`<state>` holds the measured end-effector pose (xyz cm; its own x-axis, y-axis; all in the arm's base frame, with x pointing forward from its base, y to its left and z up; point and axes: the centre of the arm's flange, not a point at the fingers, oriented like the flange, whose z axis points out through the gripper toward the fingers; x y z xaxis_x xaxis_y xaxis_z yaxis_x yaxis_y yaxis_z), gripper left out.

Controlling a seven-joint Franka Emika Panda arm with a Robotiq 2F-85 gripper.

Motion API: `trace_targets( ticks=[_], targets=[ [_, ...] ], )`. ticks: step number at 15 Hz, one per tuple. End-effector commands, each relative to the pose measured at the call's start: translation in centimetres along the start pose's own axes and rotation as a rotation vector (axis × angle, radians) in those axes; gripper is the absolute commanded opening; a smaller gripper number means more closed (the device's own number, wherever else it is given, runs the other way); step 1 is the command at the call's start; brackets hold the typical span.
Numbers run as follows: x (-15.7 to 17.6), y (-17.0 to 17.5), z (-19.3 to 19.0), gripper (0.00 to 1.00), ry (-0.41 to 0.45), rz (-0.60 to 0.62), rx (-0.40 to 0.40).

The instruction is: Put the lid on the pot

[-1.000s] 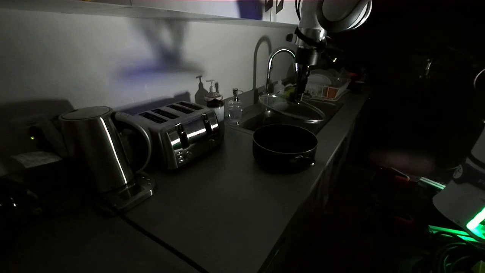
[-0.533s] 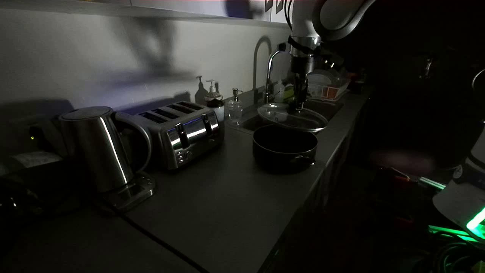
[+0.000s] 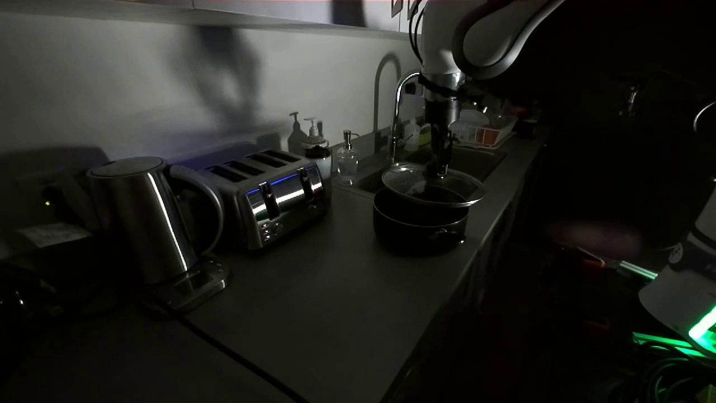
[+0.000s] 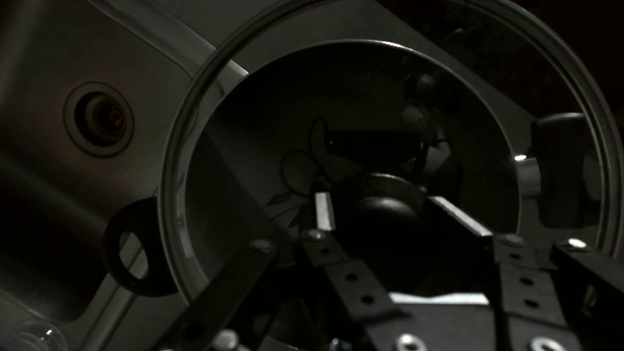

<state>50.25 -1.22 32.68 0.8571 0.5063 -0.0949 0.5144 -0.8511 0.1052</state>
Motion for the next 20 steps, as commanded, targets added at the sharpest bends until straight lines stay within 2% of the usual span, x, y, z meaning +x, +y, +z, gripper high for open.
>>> trace_targets(
  ticks=[1, 20],
  targets=[
    [1.5, 0.5, -0.1, 0.25, -0.023, 0.001, -0.016],
    [3.5, 1.4, 2.3, 0.25, -0.048, -0.002, 0.002]
  ],
)
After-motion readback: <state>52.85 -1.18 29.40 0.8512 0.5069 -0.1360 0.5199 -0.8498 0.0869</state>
